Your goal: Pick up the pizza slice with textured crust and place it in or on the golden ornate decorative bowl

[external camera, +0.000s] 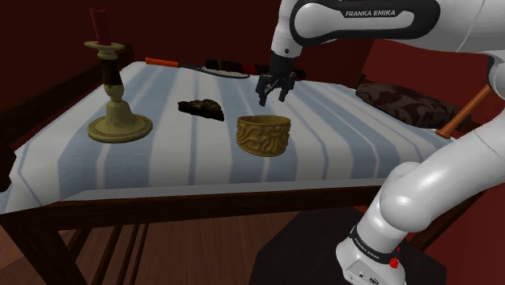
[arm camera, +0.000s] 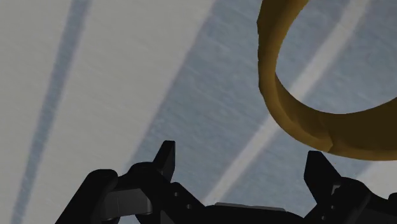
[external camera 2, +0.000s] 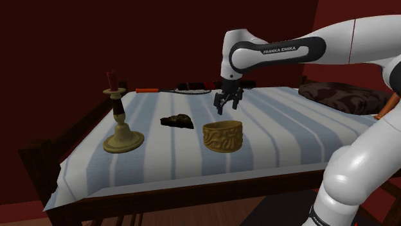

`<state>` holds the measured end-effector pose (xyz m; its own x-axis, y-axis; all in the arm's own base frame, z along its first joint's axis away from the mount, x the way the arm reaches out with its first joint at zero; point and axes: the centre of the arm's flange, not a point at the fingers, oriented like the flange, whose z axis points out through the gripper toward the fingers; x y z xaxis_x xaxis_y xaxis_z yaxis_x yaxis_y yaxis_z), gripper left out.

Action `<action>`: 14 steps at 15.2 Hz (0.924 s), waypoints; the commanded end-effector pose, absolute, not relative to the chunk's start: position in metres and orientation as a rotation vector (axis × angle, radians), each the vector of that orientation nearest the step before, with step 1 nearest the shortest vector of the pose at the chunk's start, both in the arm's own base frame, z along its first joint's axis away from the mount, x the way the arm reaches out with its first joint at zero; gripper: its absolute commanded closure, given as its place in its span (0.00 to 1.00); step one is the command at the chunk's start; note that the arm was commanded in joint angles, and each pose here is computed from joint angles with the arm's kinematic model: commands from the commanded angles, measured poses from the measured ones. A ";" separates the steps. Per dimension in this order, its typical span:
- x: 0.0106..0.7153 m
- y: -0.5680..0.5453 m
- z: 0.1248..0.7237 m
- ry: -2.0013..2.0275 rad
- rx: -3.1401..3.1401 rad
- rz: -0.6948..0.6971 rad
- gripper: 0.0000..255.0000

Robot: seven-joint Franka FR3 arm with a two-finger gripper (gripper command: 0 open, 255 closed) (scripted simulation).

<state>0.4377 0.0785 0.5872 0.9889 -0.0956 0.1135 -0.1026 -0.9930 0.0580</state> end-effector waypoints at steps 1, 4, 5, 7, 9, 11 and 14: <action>0.457 0.096 0.583 -0.149 3.071 0.163 0.00; 0.486 0.122 0.574 -0.141 3.071 0.153 0.00; 0.496 0.131 0.570 -0.138 3.071 0.150 0.00; 0.516 0.148 0.564 -0.133 3.071 0.143 0.00; 0.535 0.165 0.558 -0.128 3.071 0.136 0.00; 0.554 0.183 0.551 -0.123 3.072 0.129 0.00; 0.582 0.208 0.542 -0.116 3.072 0.120 0.00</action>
<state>0.5727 0.1981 0.5467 0.9940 -0.0729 0.0816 -0.0781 -0.9950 0.0626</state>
